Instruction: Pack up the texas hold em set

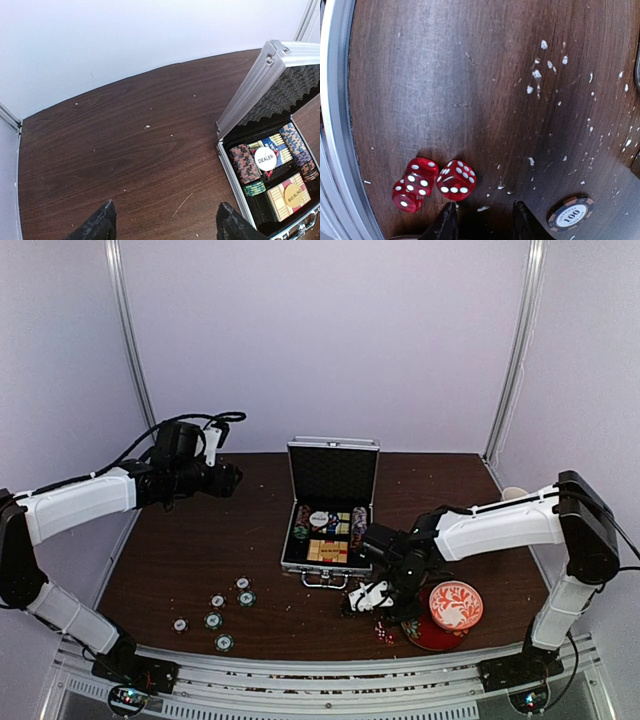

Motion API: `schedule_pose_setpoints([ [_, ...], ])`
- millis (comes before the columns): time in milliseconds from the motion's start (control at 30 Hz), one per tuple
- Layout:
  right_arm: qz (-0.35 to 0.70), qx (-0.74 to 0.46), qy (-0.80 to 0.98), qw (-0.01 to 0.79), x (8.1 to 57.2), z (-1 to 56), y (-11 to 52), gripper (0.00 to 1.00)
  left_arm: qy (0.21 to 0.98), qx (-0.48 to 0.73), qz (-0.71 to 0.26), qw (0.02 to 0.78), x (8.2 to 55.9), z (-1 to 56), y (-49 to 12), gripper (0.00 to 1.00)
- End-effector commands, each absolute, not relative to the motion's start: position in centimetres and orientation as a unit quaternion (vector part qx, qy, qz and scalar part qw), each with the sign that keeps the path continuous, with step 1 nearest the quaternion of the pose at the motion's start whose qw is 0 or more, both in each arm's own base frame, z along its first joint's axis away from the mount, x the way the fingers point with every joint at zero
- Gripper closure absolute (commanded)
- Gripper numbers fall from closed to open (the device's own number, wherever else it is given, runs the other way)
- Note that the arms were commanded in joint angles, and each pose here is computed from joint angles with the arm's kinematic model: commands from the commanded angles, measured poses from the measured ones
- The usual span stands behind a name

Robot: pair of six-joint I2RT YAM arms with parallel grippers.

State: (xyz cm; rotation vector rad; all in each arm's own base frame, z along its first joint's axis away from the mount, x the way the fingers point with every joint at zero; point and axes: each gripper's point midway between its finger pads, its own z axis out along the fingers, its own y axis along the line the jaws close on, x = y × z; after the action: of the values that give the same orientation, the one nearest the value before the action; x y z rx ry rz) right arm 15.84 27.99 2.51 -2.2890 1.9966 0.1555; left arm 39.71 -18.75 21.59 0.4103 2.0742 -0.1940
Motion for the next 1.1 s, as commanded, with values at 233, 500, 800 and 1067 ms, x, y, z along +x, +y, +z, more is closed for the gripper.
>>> schedule_pose_setpoints([
  [233,0.07,-0.771,0.631,0.048,14.5,2.1,29.5,0.6,0.847,0.148,-0.096,0.501,40.5,22.3,-17.8,0.31],
  [500,0.077,-0.765,0.636,0.06,15.0,2.2,31.0,0.66,0.851,0.144,-0.104,0.495,40.7,22.2,-17.7,0.32],
  [800,0.074,-0.762,0.642,0.047,15.1,2.1,30.8,0.78,0.851,0.146,-0.116,0.49,40.6,22.0,-17.9,0.31],
  [1067,0.083,-0.753,0.649,0.064,16.2,5.0,32.1,0.89,0.854,0.144,-0.122,0.485,40.7,21.9,-17.9,0.31],
])
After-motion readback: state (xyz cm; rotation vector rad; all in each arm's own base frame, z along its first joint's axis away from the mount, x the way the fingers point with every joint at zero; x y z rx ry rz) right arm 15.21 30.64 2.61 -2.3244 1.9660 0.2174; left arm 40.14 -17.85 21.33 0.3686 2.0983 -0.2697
